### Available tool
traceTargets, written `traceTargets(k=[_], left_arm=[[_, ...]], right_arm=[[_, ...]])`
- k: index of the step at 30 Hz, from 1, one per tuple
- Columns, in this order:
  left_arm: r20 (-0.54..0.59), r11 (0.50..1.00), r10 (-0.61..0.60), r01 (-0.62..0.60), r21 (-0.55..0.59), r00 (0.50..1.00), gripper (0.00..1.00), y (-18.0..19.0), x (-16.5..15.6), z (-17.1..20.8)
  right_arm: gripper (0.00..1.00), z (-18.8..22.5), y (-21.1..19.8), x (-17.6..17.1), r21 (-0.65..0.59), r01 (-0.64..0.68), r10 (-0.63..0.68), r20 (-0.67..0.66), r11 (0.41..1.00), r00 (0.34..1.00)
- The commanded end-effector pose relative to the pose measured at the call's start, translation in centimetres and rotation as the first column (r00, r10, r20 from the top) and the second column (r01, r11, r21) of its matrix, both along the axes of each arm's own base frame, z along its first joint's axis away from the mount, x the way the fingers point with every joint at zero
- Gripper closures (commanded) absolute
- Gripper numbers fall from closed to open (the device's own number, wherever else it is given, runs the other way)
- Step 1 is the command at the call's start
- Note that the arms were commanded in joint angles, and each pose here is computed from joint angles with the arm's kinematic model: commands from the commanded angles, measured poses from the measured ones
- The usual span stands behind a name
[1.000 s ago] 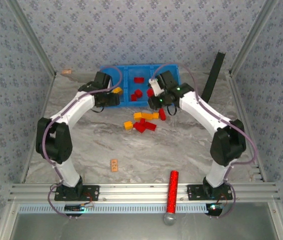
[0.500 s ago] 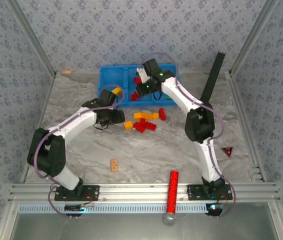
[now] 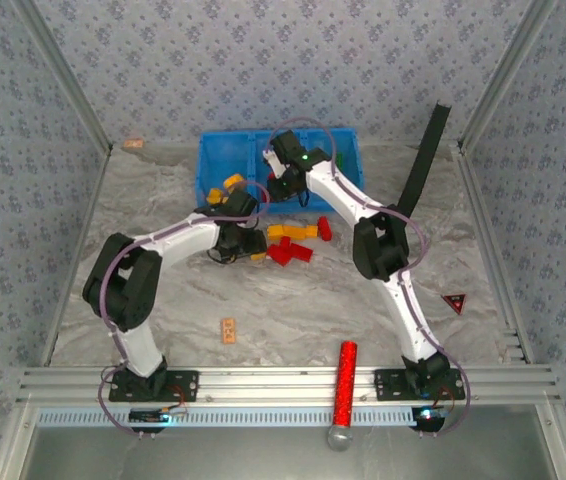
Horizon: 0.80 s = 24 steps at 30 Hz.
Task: Sort the legos into containers by color
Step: Place the lego in the container, then pick up the lego from the center of the table.
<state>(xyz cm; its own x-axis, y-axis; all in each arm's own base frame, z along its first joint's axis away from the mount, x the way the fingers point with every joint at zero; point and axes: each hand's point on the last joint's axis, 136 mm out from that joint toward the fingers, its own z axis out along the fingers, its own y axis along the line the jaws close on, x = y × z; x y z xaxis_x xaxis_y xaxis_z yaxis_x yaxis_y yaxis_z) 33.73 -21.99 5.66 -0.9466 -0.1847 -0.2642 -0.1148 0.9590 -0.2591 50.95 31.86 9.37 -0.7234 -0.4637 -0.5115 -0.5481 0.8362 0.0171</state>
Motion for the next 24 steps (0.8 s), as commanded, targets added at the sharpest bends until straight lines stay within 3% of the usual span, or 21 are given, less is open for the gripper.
traceTargets(k=[1, 16, 24], left_arm=[[0.023, 0.999, 0.008, -0.007, -0.044, 1.000, 0.30, -1.5, 1.2, 0.8], [-0.026, 1.000, 0.004, -0.005, -0.018, 1.000, 0.30, -1.8, 1.5, -1.5], [-0.054, 1.000, 0.011, -0.011, 0.001, 0.999, 0.39, -1.6, 1.2, -3.1]], right_arm=[[0.66, 0.5, -0.4, 0.9, -0.009, 0.013, -0.013, 0.024, 1.000, 1.000], [0.62, 4.3, 0.3, 1.0, 0.102, -0.004, -0.002, 0.057, 0.995, 0.998], [0.61, 7.9, -1.2, -0.4, 0.114, 0.009, -0.020, 0.100, 0.993, 0.995]])
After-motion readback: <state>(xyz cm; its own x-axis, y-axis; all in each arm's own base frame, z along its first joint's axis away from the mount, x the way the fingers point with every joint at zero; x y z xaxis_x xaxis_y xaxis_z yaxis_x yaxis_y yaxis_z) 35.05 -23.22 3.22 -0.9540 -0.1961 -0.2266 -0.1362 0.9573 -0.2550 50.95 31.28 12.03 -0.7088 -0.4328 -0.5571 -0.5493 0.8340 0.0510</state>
